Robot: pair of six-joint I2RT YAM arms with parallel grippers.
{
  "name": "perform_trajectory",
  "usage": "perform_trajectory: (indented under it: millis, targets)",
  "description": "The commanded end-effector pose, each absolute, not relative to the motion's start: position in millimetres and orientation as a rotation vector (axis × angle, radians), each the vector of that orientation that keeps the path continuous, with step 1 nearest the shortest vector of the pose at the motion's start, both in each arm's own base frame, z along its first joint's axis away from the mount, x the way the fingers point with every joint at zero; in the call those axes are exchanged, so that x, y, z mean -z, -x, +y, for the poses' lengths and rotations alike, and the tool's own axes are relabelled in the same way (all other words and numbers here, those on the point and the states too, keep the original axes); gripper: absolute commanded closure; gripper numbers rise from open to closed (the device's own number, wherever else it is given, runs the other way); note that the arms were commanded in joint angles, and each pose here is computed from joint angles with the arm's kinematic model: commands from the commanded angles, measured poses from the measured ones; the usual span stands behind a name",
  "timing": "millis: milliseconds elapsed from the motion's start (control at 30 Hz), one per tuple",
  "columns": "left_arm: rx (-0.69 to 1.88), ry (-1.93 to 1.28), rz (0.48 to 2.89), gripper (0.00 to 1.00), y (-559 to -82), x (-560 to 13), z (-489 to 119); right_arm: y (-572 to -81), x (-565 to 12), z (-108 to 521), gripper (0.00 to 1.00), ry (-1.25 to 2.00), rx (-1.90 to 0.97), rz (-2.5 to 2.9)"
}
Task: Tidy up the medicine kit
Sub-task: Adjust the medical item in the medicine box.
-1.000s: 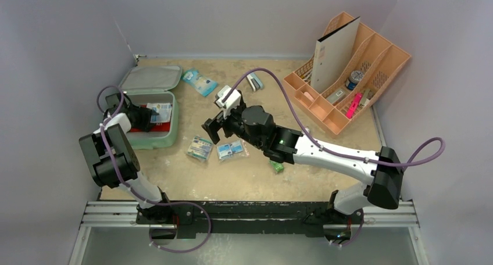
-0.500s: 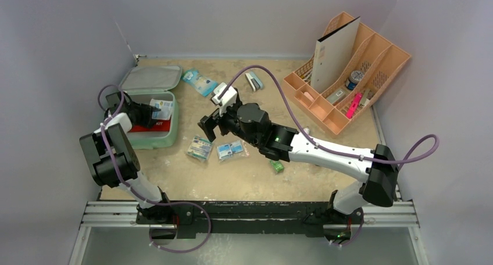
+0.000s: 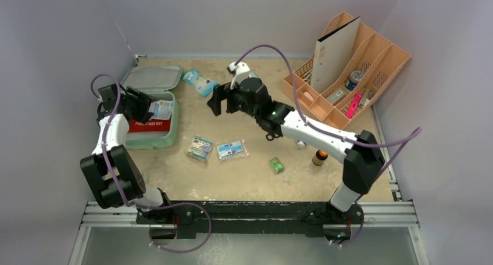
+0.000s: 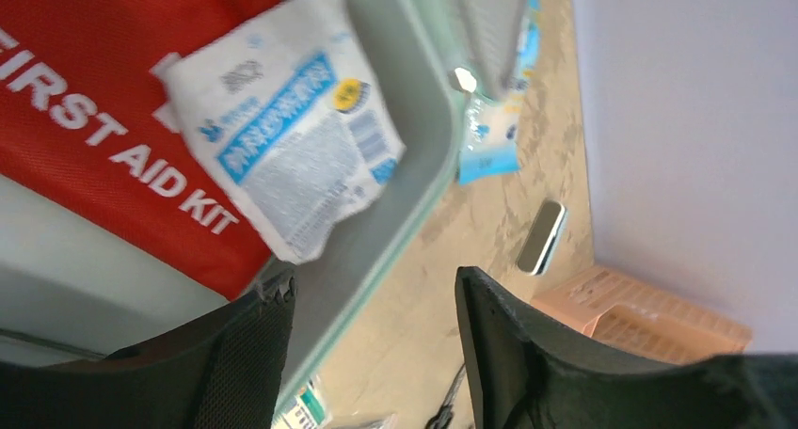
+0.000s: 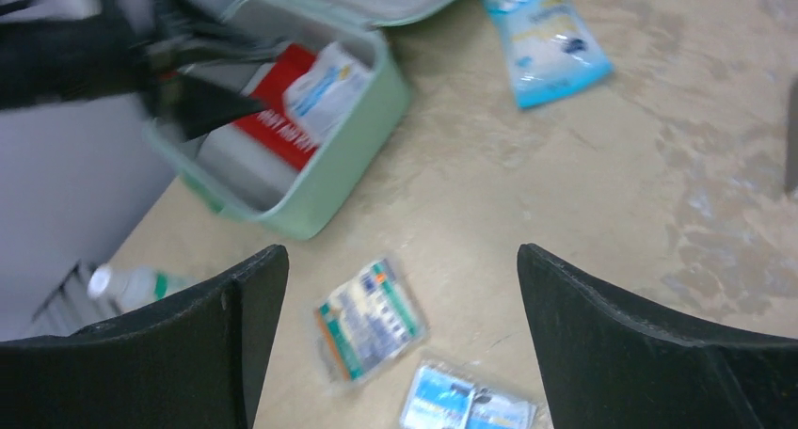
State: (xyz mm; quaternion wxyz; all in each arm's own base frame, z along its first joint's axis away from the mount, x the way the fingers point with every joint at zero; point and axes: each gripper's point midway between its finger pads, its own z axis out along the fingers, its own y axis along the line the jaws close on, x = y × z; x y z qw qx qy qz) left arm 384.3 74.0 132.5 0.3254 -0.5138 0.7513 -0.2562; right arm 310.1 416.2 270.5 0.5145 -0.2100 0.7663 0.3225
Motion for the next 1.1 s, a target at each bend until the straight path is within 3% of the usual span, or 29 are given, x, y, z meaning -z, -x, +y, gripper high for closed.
perform_trajectory:
  millis: [0,133,267,433,733,1067]
  targets:
    - [0.575,0.907,2.018,0.38,-386.7,-204.0,49.1,-362.1,-260.0,412.5,0.09,0.265,-0.952,1.936]
    - [0.585,0.698,2.046,0.28,-377.2,-229.5,15.7,-408.7,-242.6,413.8,0.15,0.363,-0.819,1.933]
    - [0.649,0.577,2.053,0.27,-360.0,-239.7,-3.3,-454.7,-213.5,408.3,0.25,0.447,-0.632,1.965]
    - [0.683,0.384,2.101,0.27,-329.7,-241.6,-33.5,-490.3,-187.9,416.1,0.48,0.4,-0.643,1.976]
    - [0.827,0.332,2.155,0.28,-291.8,-208.3,-60.7,-547.8,-157.7,435.4,0.54,0.235,-0.725,1.971]
    - [0.812,0.345,2.193,0.29,-289.1,-199.6,-58.8,-581.4,-124.4,450.8,0.55,0.117,-0.805,1.955]
